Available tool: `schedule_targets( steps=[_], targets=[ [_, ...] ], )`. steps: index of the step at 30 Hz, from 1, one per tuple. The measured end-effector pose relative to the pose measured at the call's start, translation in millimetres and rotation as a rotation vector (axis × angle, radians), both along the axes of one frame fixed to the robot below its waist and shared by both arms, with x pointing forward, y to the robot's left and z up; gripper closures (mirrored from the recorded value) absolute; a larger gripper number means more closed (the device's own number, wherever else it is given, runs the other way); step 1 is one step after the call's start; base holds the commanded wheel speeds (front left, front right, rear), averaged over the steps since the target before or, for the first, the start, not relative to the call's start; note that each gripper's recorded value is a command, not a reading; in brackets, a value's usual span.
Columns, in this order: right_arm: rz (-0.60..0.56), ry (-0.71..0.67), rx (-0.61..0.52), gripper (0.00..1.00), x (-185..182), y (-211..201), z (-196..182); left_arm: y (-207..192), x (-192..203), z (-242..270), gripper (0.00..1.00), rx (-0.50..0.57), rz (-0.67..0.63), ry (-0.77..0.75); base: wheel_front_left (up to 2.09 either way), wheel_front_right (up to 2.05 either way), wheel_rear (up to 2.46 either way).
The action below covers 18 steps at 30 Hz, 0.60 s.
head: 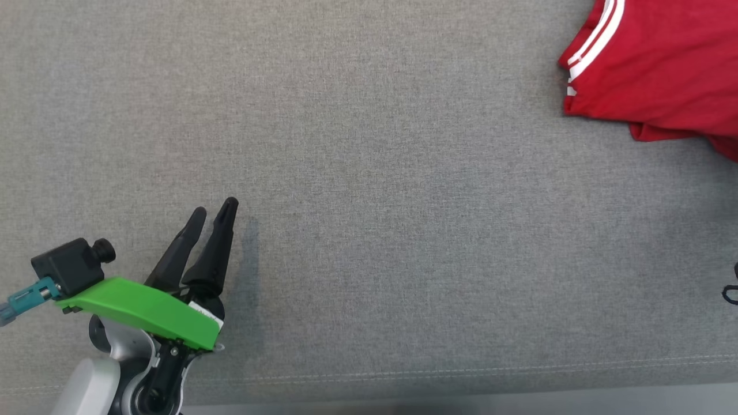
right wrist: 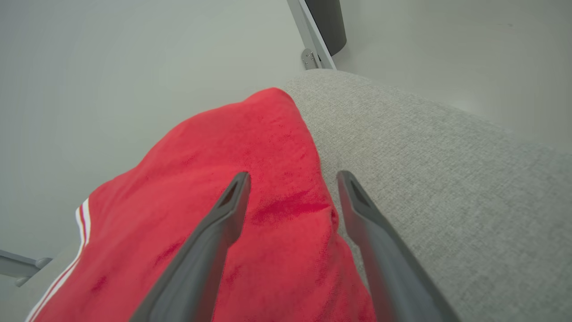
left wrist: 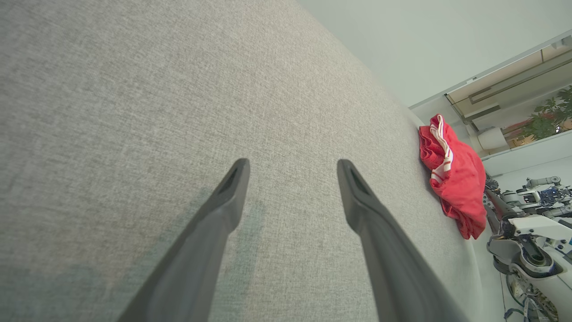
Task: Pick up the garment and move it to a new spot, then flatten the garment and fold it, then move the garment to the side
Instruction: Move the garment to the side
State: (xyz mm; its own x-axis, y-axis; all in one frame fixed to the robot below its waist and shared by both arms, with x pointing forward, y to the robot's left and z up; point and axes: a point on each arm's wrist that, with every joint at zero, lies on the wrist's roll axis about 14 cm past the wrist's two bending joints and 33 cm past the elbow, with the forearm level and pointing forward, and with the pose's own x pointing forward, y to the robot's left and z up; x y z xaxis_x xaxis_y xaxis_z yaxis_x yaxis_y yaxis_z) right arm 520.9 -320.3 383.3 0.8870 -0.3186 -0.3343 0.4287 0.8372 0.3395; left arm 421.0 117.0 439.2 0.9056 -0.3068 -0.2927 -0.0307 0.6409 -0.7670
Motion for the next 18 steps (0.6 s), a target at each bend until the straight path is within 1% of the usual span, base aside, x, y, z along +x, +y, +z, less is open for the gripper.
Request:
schedule_targets(
  steps=[5, 10, 15, 18],
  targets=[
    [0.016, -0.041, -0.058, 0.0, -9, -15, 22, -1, -2, 8, 0.0, -0.004, 0.013, -0.021, 0.0, 0.0, 0.0],
    [0.047, -0.071, -0.159, 0.0, -22, -31, 50, 3, -6, 18, 0.0, -0.01, 0.049, -0.059, 0.0, 0.0, 0.0],
    [0.101, -0.123, -0.202, 0.0, -32, -23, 74, 15, -13, 31, 0.0, 0.005, 0.094, -0.109, 0.0, 0.0, 0.0],
    [0.141, -0.142, -0.232, 0.0, -42, -14, 84, 18, -19, 38, 0.0, 0.033, 0.095, -0.143, 0.0, 0.0, 0.0]
  ],
)
